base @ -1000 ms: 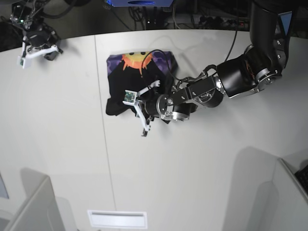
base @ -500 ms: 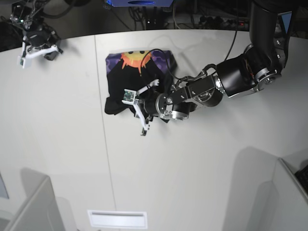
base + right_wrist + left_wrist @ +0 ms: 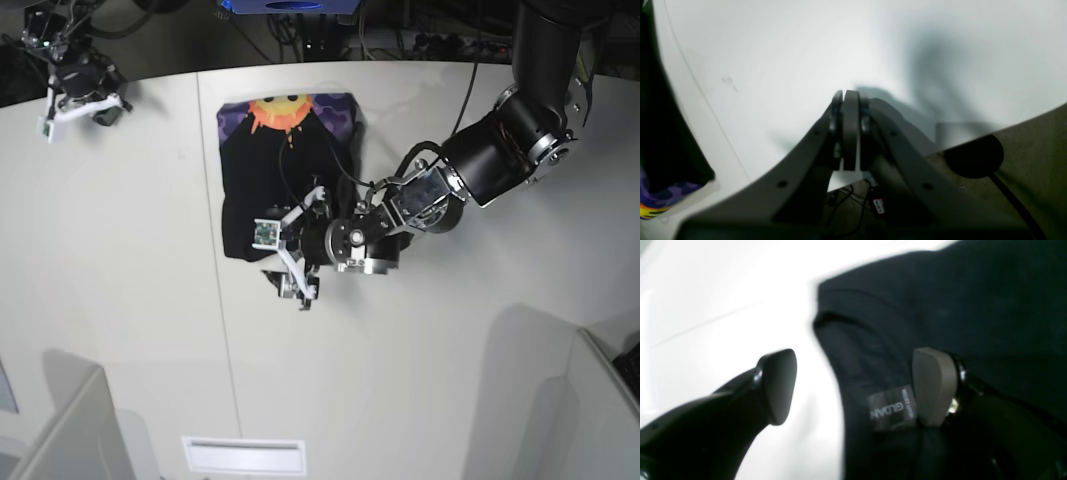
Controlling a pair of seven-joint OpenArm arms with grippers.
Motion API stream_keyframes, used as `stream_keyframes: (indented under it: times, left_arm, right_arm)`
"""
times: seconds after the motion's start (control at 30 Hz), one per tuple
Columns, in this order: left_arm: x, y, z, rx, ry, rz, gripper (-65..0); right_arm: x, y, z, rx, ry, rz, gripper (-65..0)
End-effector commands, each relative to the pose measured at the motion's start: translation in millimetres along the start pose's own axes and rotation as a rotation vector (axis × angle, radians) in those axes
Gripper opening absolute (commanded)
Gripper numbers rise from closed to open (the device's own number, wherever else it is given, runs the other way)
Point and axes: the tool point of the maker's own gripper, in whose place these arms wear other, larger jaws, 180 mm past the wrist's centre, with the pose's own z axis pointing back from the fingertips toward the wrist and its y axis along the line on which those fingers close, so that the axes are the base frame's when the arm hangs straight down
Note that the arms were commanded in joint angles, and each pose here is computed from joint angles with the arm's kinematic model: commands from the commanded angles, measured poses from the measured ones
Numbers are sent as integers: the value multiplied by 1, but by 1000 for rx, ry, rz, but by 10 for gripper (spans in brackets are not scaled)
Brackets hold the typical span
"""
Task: Fold the T-shirt properly
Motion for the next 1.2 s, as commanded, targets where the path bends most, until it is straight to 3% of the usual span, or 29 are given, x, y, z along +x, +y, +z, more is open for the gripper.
stream_keyframes:
  times: [0.0,0.13,0.2,0.27,0.37,0.57,0.7,0.77,0.97,1.17]
  left_arm:
    - [26,31,11,77,-76,-13,-132]
    - [53,60,39,202,-186,45,-135]
    - [64,67,60,269,-244,76,-189]
    - [69,72,80,336,-261,109,-336]
    - [69,67,113,431,-275,166,-650]
    - [29,32,161,515,-257,245,-650]
    - [-18,5,175,575,-155,275,-650]
    - [-25,-18,181,560,-165,269,-650]
    - [-29,-80,211,573,-316,370,-650]
    - [-66,-134,225,551,-246,496,-650]
  right_arm:
    - [10,1,3,7,-38,15,-650]
    - [20,-2,6,2,-110,17,-650]
    - [23,-4,8,-3,-145,20,-650]
    - [29,-7,11,-9,-177,31,-650]
    - [35,-11,15,-21,-210,93,-650]
    - [28,4,15,-16,-250,404,-650]
    - [14,25,15,39,-276,542,-650]
    - [11,32,16,69,-289,561,-650]
    - [12,32,17,73,-295,570,-650]
    - [-5,22,29,66,-235,614,-650]
